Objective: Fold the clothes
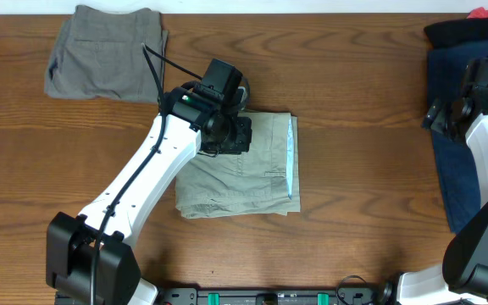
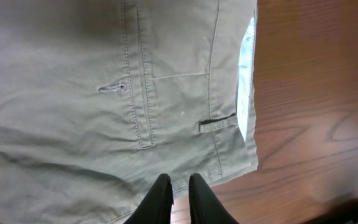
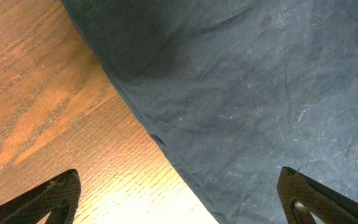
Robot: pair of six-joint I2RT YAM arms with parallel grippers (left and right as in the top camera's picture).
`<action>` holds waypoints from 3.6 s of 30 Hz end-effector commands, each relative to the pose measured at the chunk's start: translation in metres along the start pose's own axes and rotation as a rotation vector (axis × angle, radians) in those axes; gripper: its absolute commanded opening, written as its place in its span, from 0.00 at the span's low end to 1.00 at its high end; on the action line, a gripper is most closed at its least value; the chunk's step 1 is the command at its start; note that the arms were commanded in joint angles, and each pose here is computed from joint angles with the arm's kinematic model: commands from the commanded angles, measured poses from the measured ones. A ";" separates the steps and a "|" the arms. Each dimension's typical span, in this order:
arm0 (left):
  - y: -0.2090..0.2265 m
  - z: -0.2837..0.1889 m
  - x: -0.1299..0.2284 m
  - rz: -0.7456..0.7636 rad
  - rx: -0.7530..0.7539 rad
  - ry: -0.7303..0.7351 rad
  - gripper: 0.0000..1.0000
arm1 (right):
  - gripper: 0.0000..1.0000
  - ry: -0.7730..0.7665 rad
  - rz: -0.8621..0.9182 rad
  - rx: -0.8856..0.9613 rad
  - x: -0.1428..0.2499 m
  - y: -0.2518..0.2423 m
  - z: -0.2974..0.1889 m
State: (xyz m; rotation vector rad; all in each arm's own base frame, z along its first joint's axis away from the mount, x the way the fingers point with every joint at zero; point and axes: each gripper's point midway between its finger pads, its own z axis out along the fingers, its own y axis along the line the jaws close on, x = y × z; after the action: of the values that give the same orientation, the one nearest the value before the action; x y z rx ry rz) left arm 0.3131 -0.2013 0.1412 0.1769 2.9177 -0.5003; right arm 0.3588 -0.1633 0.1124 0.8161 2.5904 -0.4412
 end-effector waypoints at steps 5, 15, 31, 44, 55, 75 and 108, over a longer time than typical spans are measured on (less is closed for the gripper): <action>-0.001 0.004 0.003 -0.012 0.008 0.016 0.13 | 0.99 -0.011 -0.003 0.017 -0.002 -0.005 -0.003; -0.010 0.040 0.003 -0.045 0.004 0.057 0.11 | 0.99 -0.011 -0.003 0.017 -0.002 -0.005 -0.003; -0.045 0.114 0.079 0.033 -0.049 0.346 0.10 | 0.99 -0.011 -0.003 0.017 -0.002 -0.005 -0.003; -0.079 0.142 0.102 0.064 0.003 0.387 0.06 | 0.99 -0.011 -0.003 0.017 -0.002 -0.005 -0.003; -0.089 0.085 0.045 0.129 0.035 0.147 0.06 | 0.99 -0.011 -0.003 0.017 -0.002 -0.005 -0.003; -0.047 0.096 -0.079 -0.026 0.024 -0.251 0.07 | 0.99 -0.011 -0.003 0.017 -0.002 -0.005 -0.003; -0.067 -0.007 -0.072 0.146 0.116 -0.337 0.98 | 0.99 -0.011 -0.003 0.017 -0.002 -0.005 -0.003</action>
State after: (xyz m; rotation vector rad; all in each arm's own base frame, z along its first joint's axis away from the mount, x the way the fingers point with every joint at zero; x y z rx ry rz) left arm 0.3754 -0.2922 0.1562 0.2234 2.5755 -0.6794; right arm 0.3587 -0.1632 0.1123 0.8161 2.5913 -0.4408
